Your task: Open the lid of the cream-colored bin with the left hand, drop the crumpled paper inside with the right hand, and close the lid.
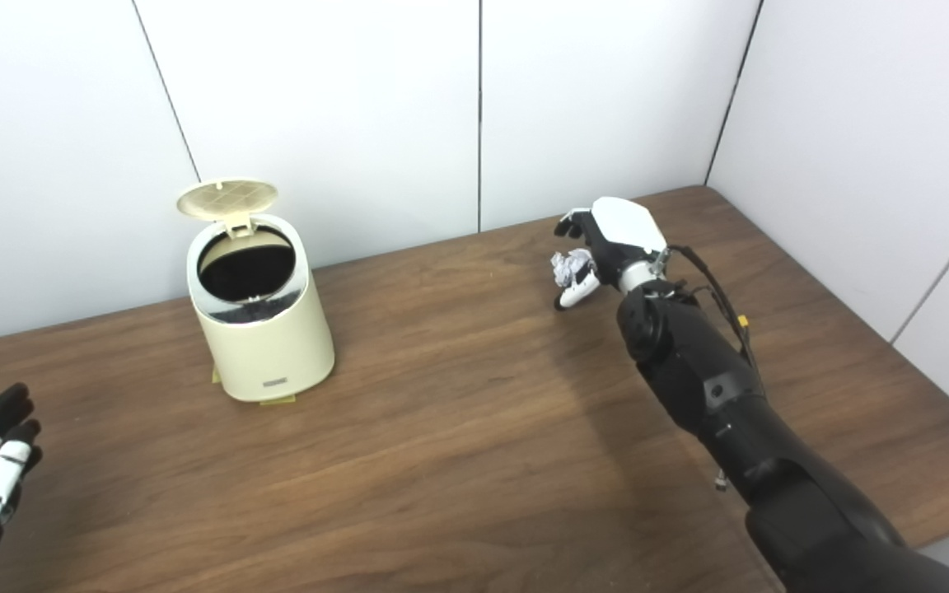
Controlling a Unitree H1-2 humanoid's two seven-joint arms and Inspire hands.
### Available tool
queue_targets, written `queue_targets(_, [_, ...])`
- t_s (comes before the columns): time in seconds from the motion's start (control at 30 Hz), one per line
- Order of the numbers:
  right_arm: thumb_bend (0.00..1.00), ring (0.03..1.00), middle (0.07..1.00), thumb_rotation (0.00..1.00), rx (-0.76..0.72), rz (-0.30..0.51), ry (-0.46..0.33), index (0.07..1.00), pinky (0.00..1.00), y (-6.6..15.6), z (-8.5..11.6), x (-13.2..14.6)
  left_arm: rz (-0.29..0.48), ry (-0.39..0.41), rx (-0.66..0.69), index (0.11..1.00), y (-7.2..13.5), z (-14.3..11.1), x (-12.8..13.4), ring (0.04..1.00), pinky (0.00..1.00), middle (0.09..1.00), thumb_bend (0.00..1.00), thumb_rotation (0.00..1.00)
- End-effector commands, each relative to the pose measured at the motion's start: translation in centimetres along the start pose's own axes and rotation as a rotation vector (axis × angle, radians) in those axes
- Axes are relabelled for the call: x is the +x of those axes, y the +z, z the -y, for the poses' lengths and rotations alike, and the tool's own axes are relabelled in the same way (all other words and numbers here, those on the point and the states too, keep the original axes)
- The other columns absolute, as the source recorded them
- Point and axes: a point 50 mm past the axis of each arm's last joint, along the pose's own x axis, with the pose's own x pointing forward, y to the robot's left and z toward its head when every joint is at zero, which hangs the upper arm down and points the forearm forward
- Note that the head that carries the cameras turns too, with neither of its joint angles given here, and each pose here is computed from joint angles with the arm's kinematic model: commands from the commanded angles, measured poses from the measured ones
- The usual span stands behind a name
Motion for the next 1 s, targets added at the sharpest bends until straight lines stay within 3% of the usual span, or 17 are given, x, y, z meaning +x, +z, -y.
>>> queue_targets(0.0, [0.90,0.692,0.726,0.03,-0.029,0.024,-0.110,0.683,0.62,0.11,3.80,1.03,0.052,0.001,0.009,1.000,1.56,-0.30,0.26,1.000,1.00,1.000,0.16,0.51])
queue_targets(0.13, [0.88,0.693,0.718,0.04,-0.024,0.029,-0.112,0.664,0.63,0.29,4.18,0.73,0.062,0.009,-0.004,1.000,1.69,-0.33,0.29,0.990,1.00,0.990,0.15,0.50])
queue_targets(0.27, [0.89,0.612,0.641,0.03,-0.022,0.038,-0.113,0.646,0.53,0.36,4.36,0.63,0.074,0.027,0.000,1.000,1.97,-0.50,0.38,0.998,1.00,1.000,0.14,0.49])
queue_targets(0.4, [0.87,0.564,0.606,0.01,-0.028,0.037,-0.101,0.641,0.49,0.45,4.35,0.58,0.083,0.031,-0.009,1.000,2.22,-0.47,0.32,1.000,1.00,1.000,0.17,0.53])
queue_targets(0.6, [0.85,0.612,0.659,0.00,-0.041,0.025,-0.047,0.641,0.60,0.42,4.23,0.65,0.082,0.037,-0.005,1.000,2.26,-0.40,0.22,1.000,1.00,1.000,0.17,0.53])
queue_targets(0.97, [0.85,0.587,0.652,0.03,-0.020,0.033,-0.001,0.641,0.53,0.83,3.55,0.92,0.088,0.036,-0.005,1.000,2.22,-0.33,0.34,0.993,1.00,0.993,0.18,0.49])
